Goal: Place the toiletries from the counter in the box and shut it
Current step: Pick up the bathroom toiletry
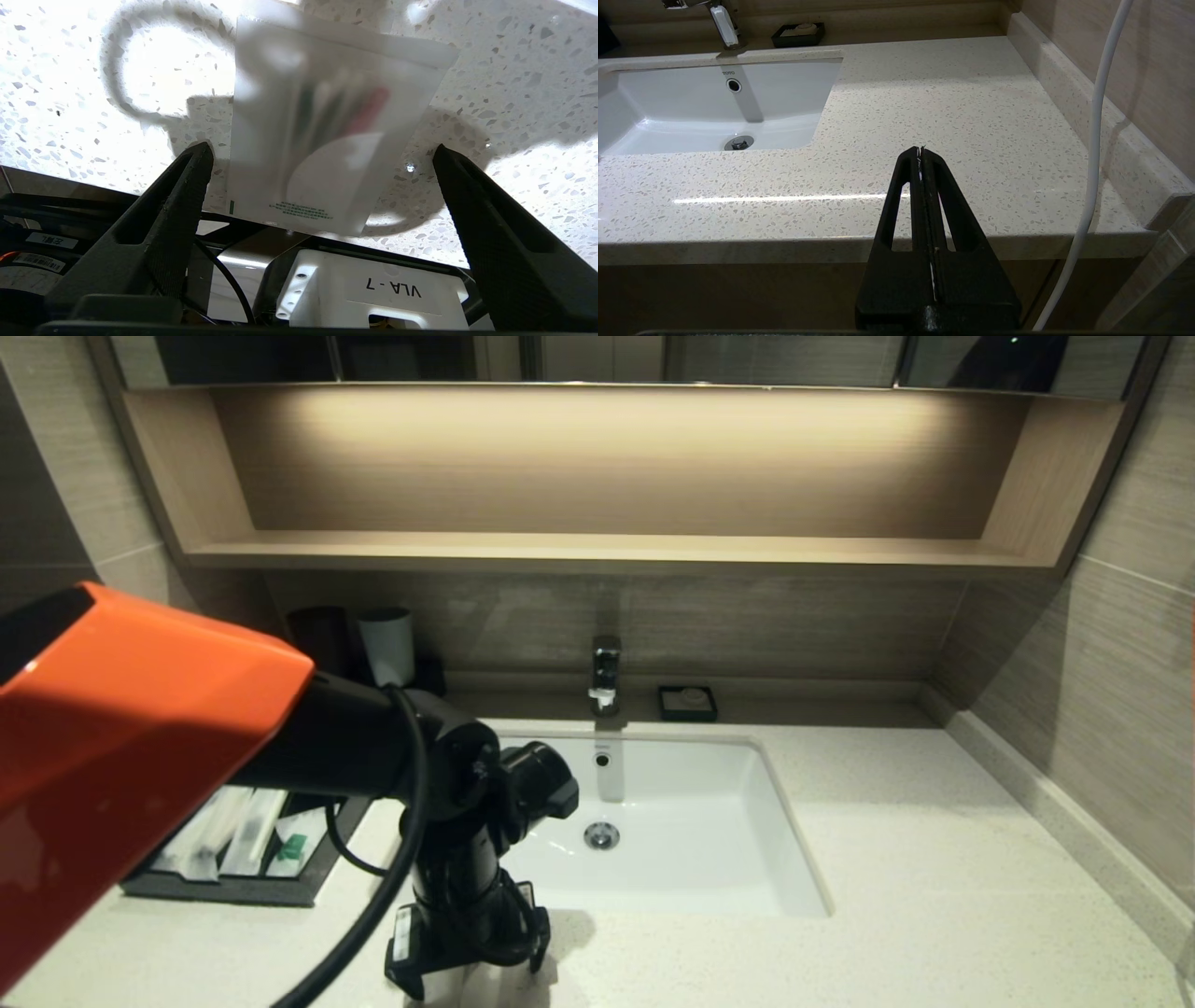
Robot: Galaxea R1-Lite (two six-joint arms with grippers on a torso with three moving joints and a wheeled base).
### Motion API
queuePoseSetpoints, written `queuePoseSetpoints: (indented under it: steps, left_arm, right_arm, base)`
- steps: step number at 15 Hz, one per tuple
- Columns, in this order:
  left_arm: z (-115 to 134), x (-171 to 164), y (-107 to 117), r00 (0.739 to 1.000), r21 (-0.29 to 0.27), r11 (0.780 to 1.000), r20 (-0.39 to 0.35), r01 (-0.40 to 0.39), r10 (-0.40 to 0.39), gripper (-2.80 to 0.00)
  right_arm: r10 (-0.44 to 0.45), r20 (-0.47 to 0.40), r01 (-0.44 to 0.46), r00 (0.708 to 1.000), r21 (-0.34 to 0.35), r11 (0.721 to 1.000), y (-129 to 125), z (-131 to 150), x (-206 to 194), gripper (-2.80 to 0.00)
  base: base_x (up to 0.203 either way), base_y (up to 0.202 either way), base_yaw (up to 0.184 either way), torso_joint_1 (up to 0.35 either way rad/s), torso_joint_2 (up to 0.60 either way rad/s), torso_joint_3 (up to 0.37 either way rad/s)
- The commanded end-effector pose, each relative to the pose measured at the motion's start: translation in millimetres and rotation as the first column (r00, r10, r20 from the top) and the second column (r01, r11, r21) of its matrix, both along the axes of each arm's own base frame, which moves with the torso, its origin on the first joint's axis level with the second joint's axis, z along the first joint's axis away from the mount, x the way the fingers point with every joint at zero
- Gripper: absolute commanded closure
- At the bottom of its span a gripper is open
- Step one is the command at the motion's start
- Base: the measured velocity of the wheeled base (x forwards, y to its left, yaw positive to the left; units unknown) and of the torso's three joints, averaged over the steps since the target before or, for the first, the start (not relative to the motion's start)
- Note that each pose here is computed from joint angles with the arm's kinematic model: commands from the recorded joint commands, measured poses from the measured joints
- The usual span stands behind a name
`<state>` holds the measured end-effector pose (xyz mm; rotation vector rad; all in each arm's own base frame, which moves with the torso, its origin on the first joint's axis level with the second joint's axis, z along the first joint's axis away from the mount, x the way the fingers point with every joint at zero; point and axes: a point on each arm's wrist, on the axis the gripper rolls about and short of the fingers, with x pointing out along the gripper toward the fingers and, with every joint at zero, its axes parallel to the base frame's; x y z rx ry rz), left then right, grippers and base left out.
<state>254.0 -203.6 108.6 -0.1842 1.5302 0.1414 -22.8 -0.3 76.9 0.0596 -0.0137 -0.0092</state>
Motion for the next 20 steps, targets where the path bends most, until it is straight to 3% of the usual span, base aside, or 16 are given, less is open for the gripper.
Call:
queuePoseSetpoints:
  steps: [1,11,12,20]
  left_arm:
    - [-0.4,-0.2,-0.1,1.000,0.003,1.000,-0.004,-0.005,0.005,-2.80]
    - [1.2,2.1,-0.7,1.000,-0.004,1.000,0.000,-0.011,0.011,-2.80]
    - [1.2,2.0,-0.6,1.000,-0.003,1.000,-0.001,-0.011,0.011,0.00]
    - [0.9,2.8,-0.1,1.000,0.008,1.000,-0.023,-0.009,0.009,0.00]
  right_arm:
    - [0.000,-0.001,0.000,1.000,0.000,1.000,0.0,0.1,0.1,0.00]
    - [0.000,0.000,0.000,1.000,0.000,1.000,0.0,0.0,0.0,0.00]
    - [0.000,-0.001,0.000,1.000,0.000,1.000,0.0,0.1,0.1,0.00]
    - [0.000,-0.001,0.000,1.000,0.000,1.000,0.0,0.1,0.1,0.00]
  base:
    - [0.000,0.000,0.000,0.000,0.00,0.000]
    - [0.000,0.000,0.000,0.000,0.00,0.000]
    - [0.000,0.000,0.000,0.000,0.00,0.000]
    - [0.000,0.000,0.000,0.000,0.00,0.000]
